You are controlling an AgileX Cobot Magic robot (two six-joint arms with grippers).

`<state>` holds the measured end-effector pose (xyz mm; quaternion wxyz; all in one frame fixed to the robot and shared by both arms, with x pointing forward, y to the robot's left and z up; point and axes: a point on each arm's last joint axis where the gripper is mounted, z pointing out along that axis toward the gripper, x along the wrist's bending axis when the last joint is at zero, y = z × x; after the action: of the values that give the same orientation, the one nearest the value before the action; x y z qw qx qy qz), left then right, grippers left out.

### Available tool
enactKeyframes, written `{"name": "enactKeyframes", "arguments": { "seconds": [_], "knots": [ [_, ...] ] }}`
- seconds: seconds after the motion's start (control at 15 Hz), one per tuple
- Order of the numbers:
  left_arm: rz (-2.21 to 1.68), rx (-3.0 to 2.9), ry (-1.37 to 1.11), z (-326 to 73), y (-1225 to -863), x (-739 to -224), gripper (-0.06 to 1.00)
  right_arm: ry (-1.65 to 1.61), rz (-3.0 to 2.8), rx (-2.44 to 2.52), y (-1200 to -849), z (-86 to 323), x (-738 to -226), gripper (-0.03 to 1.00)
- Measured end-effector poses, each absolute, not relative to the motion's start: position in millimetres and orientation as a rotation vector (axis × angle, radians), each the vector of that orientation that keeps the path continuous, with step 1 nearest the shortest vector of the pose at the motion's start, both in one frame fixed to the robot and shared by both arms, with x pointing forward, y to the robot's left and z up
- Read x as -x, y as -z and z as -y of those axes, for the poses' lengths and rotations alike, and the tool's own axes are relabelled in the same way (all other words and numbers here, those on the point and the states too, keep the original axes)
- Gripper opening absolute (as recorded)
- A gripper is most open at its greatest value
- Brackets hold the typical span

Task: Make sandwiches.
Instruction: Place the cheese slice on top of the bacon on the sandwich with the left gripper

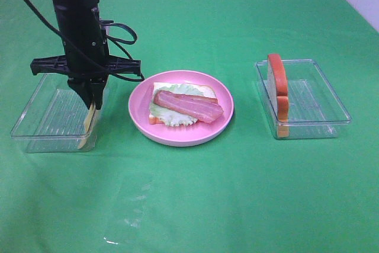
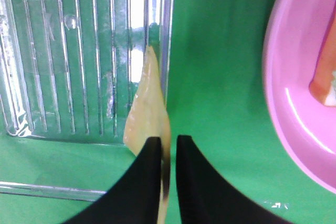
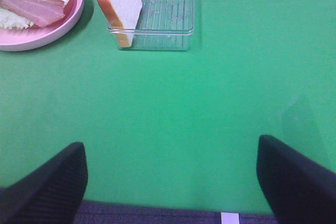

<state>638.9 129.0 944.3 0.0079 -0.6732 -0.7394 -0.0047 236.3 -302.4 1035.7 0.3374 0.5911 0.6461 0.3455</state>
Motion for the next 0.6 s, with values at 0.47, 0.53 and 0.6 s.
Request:
{"name": "enactKeyframes", "arguments": {
  "seconds": [0.47,0.53,0.6],
  "knots": [
    [2.289,2.134,0.017,-128.7,-945.8,-639.7,0.0,-0.9,-1.684,-1.54,-1035.7,302.4,-236.3,0.85],
    [2.287,2.156,0.018,-127.5,-949.2,-641.5,0.0,-0.9,-1.684,-1.54,-1035.7,302.4,-236.3,0.85],
    [2.29,2.176,0.01,-125.9,-952.8,-642.9,0.0,-0.9,-1.684,-1.54,-1035.7,302.4,-236.3,0.85]
  ]
}}
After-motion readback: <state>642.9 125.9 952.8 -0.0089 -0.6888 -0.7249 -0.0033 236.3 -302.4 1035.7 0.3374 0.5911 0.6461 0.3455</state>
